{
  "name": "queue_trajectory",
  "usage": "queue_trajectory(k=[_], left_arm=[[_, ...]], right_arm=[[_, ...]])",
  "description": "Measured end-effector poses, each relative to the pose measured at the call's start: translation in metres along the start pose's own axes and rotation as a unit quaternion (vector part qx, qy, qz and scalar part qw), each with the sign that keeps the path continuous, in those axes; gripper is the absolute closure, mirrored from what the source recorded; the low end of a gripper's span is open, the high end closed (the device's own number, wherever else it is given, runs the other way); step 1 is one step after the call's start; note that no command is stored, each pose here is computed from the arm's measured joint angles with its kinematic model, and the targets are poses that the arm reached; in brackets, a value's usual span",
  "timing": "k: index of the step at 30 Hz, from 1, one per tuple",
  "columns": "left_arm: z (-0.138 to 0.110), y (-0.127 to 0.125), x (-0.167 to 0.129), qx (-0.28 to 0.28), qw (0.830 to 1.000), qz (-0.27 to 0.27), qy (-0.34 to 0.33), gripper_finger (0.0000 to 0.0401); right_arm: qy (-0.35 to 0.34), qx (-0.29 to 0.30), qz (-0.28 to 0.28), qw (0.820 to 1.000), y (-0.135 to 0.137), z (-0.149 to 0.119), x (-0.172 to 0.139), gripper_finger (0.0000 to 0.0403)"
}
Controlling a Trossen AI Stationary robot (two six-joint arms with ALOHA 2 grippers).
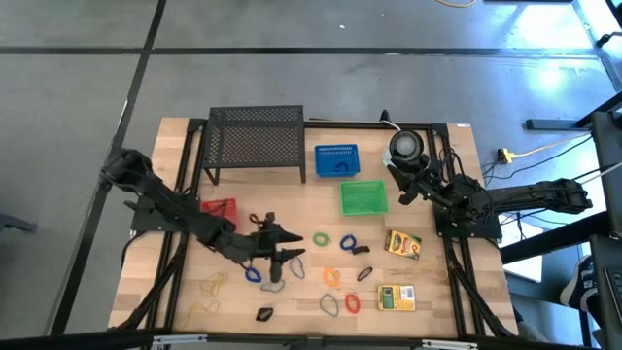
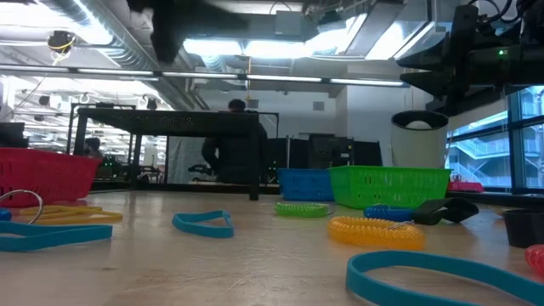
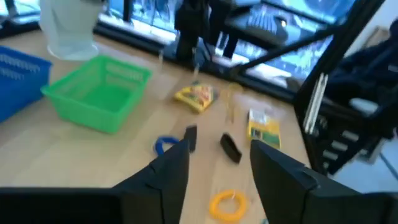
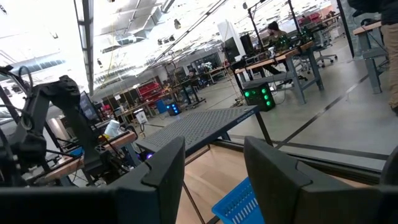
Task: Pick & Place Office Desk Supplies
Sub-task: Put the blue rubber band into the orange basket
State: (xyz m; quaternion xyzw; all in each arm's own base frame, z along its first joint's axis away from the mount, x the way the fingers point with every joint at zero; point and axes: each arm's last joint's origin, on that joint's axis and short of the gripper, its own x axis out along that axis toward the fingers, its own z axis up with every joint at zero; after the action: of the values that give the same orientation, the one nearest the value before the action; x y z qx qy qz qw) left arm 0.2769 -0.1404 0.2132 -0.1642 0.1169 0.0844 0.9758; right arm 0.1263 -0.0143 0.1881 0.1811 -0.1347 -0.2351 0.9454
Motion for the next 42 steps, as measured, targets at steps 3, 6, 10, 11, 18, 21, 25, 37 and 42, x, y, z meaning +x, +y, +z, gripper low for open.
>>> queue_trajectory(k=[3,6,10,11,18,21,25,37,42], left_arm=[[-0.012,0.001,0.009,0.005,0.999,-0.018,0.033,0.0222],[-0.021,0.004,0.015,0.006,0.998,-0.028,0.058,0.0219],[-0.03,0.009,0.019,0.024,0.995,-0.02,0.094,0.0222],[-0.032,0.01,0.019,0.028,0.994,-0.019,0.103,0.0223],[-0.042,0.022,0.031,0.034,0.991,-0.003,0.131,0.0221],[-0.048,0.026,0.036,0.035,0.988,-0.01,0.152,0.0222],[-0.055,0.028,0.04,0.036,0.983,-0.025,0.179,0.0223],[-0.074,0.022,0.059,0.134,0.936,0.02,0.324,0.0221],[-0.078,0.017,0.068,0.172,0.924,0.039,0.34,0.0221]], right_arm=[[0.0,0.0,0.0,1.0,0.0,0.0,0.0,0.0237],[0.0,0.0,0.0,1.0,0.0,0.0,0.0,0.0237],[0.0,0.0,0.0,1.0,0.0,0.0,0.0,0.0237],[0.0,0.0,0.0,1.0,0.0,0.0,0.0,0.0237],[0.0,0.0,0.0,1.0,0.0,0.0,0.0,0.0237],[0.0,0.0,0.0,1.0,0.0,0.0,0.0,0.0237],[0.0,0.0,0.0,1.0,0.0,0.0,0.0,0.0237],[0.003,-0.002,-0.001,1.0,0.0,-0.001,0.0,0.0237],[0.004,-0.002,-0.001,1.0,0.0,-0.001,0.0,0.0237]])
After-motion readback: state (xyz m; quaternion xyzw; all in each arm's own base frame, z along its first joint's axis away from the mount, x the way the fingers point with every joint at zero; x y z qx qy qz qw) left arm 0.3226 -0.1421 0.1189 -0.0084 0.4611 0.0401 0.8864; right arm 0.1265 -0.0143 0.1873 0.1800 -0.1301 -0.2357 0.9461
